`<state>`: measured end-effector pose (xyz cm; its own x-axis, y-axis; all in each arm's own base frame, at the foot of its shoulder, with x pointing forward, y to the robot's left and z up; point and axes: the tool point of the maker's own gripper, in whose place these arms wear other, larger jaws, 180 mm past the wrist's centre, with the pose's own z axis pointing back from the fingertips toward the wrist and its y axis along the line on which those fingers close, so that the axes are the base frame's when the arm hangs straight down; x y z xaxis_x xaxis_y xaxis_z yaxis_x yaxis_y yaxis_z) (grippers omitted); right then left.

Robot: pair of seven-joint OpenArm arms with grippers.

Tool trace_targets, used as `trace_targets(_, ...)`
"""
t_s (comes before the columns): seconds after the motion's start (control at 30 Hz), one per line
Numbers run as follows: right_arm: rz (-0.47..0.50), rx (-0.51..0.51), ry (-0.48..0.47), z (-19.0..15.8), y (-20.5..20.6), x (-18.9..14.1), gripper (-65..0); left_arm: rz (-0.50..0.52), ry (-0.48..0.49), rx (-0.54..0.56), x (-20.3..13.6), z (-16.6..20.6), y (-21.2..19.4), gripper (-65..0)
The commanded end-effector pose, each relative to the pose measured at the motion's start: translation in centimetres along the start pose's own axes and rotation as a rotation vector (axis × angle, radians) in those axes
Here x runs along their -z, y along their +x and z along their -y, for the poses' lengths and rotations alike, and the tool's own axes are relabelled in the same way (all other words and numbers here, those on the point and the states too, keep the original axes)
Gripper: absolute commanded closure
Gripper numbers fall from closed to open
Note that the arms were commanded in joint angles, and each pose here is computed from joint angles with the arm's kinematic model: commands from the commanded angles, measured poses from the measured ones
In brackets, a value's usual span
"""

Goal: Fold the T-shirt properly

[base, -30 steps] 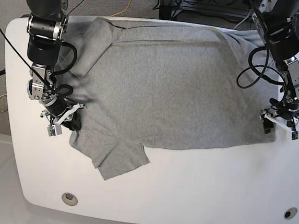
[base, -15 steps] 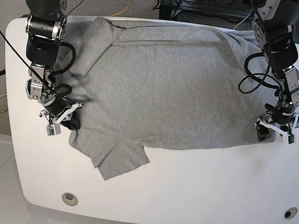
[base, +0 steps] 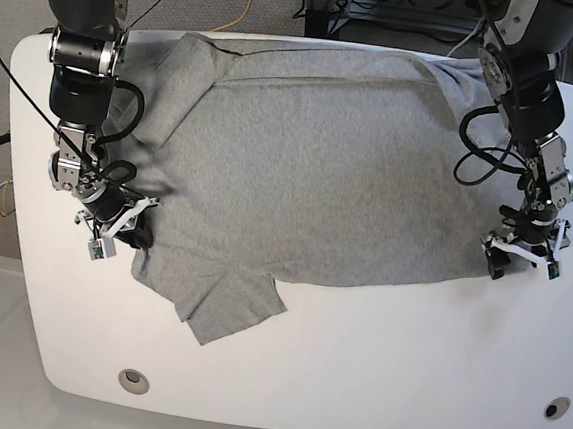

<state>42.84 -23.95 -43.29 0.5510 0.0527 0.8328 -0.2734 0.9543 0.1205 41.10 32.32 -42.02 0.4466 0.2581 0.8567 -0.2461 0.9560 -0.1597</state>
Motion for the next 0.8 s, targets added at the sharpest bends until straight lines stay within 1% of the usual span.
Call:
trace_targets(0.0,-0.088,-0.038,-0.023,1.0,-1.4,-0.4,-5.5,-0.095,-0.035,-0.005,0.2,1.5,-2.0,-52.2)
trace_targets(0.17,-0.088,-0.038,-0.023,1.0,-1.4,-0.4,-5.5,-0.107,-0.066,-0.025,0.4,3.5,-3.0,-52.2)
trace_targets(0.47,-0.088,-0.038,-0.023,1.0,-1.4,-0.4,-5.5,-0.114,-0.068,-0.023,0.3,3.6,-3.4,-52.2)
trace_targets(0.53,-0.088,-0.038,-0.023,1.0,-1.4,-0.4,-5.5,-0.115,-0.081,-0.018,0.2,3.7,-3.4,-51.4)
trace_targets(0.57,-0.088,-0.038,-0.023,1.0,-1.4,-0.4,-5.5,-0.119,-0.097,-0.014,0.2,4.0,-3.5,-50.0)
trace_targets(0.6,-0.088,-0.038,-0.023,1.0,-1.4,-0.4,-5.5,-0.124,-0.116,-0.009,0.1,4.2,-3.5,-47.4)
trace_targets(0.67,-0.086,-0.038,-0.023,1.0,-1.3,-0.4,-5.5,-0.145,-0.158,0.001,0.0,4.9,-3.9,-37.4)
trace_targets(0.7,-0.086,-0.038,-0.023,1.0,-1.3,-0.4,-5.5,-0.157,-0.174,0.005,-0.1,5.2,-4.1,-30.2)
trace_targets(0.73,-0.086,-0.038,-0.023,1.0,-1.3,-0.4,-5.5,-0.167,-0.181,0.008,-0.2,5.2,-4.2,-21.5)
trace_targets(0.77,-0.085,-0.039,-0.023,1.0,-1.2,-0.4,-5.5,-0.174,-0.183,0.011,-0.3,5.1,-4.3,-15.7)
